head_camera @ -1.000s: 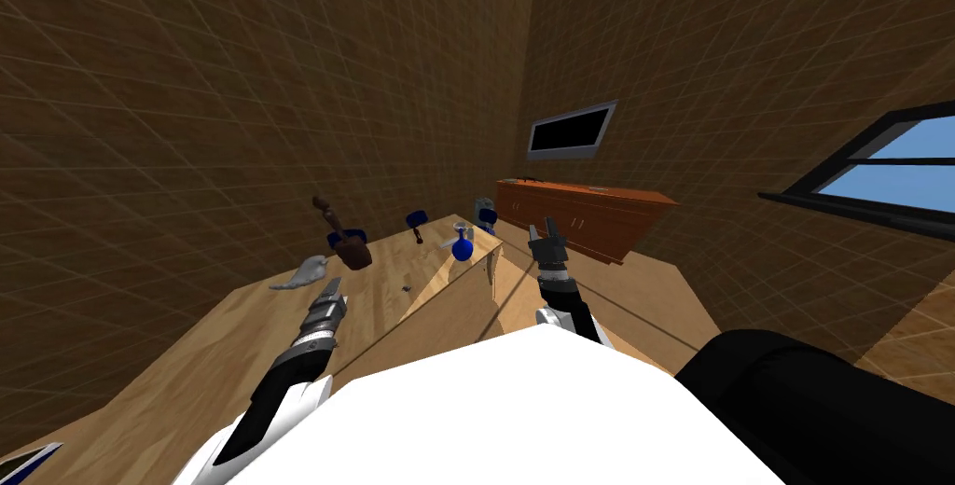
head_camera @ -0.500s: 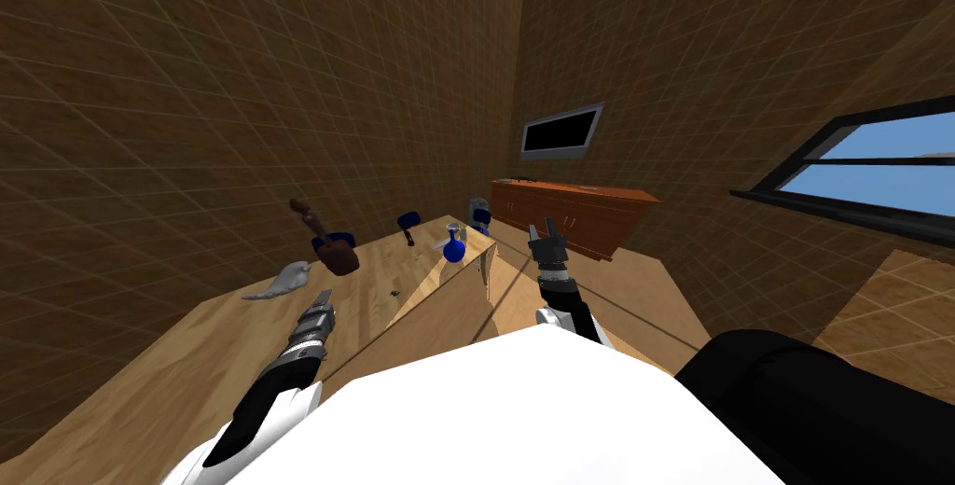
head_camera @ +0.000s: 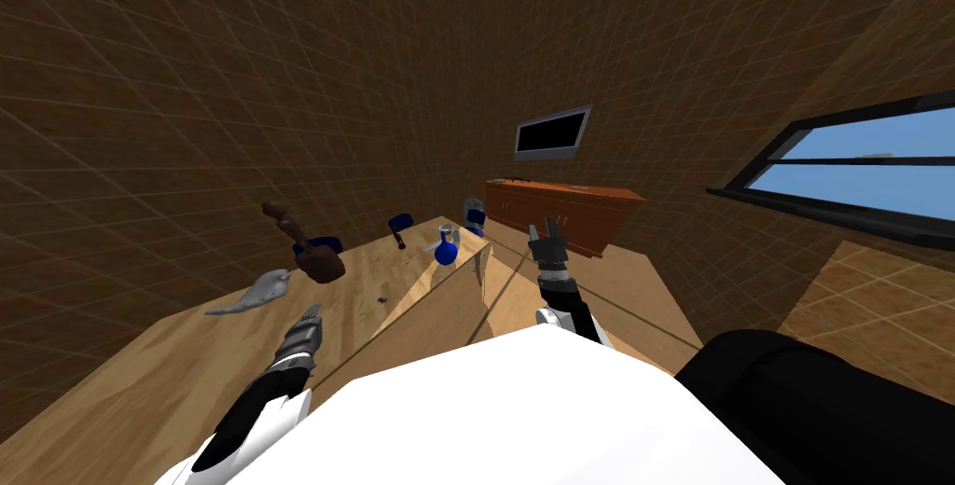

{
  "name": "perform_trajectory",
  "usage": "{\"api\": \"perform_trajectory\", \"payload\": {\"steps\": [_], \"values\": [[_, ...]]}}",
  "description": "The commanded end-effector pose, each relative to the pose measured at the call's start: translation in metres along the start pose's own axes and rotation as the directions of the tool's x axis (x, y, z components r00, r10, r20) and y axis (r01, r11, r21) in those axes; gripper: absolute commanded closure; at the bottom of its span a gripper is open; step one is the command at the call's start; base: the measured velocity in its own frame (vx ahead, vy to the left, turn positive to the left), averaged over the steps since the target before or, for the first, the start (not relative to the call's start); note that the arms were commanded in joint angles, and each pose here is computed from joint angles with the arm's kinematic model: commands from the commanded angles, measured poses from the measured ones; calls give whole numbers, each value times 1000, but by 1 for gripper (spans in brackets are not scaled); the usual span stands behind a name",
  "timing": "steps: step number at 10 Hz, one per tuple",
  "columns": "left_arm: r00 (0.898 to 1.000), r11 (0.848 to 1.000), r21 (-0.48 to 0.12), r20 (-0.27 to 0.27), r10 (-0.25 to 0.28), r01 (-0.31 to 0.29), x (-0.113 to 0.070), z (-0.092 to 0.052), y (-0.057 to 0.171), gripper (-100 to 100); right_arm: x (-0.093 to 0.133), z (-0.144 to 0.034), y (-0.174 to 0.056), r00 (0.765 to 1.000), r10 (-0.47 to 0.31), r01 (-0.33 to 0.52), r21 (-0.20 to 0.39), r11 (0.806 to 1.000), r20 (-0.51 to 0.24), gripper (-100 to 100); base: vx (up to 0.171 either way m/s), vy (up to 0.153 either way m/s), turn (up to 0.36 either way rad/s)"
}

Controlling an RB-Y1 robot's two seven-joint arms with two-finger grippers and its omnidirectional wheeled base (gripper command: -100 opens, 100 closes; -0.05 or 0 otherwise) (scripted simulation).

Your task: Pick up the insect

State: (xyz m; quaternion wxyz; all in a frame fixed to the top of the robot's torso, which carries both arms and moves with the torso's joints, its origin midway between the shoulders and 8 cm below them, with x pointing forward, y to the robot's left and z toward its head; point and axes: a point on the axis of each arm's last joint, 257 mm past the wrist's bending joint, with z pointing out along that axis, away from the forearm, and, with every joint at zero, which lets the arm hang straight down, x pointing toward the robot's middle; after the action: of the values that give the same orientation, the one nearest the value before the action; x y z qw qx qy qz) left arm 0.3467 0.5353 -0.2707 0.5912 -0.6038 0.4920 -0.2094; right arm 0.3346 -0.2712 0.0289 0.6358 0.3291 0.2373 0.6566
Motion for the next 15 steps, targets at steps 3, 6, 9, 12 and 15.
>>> {"api": "perform_trajectory", "payload": {"steps": [3,6,9,12,15], "values": [[999,992,-128,42,9,-3,-21,0,42,-100,0,0,0,1000,0,0,0,1000,0,0,31,-69,-90],[998,973,-232,68,7,9,-34,-4,77,-100,0,0,0,1000,0,0,0,1000,0,0,58,-55,-79],[996,949,-314,90,0,28,-44,-8,106,-100,0,0,0,1000,0,0,0,1000,0,0,79,-40,-70],[993,907,-417,119,-17,66,-54,-18,144,-100,0,0,0,1000,0,0,0,1000,0,0,138,-34,-98],[989,858,-503,145,-37,106,-61,-30,178,-100,0,0,0,1000,0,0,0,1000,0,0,144,3,-90]]}}
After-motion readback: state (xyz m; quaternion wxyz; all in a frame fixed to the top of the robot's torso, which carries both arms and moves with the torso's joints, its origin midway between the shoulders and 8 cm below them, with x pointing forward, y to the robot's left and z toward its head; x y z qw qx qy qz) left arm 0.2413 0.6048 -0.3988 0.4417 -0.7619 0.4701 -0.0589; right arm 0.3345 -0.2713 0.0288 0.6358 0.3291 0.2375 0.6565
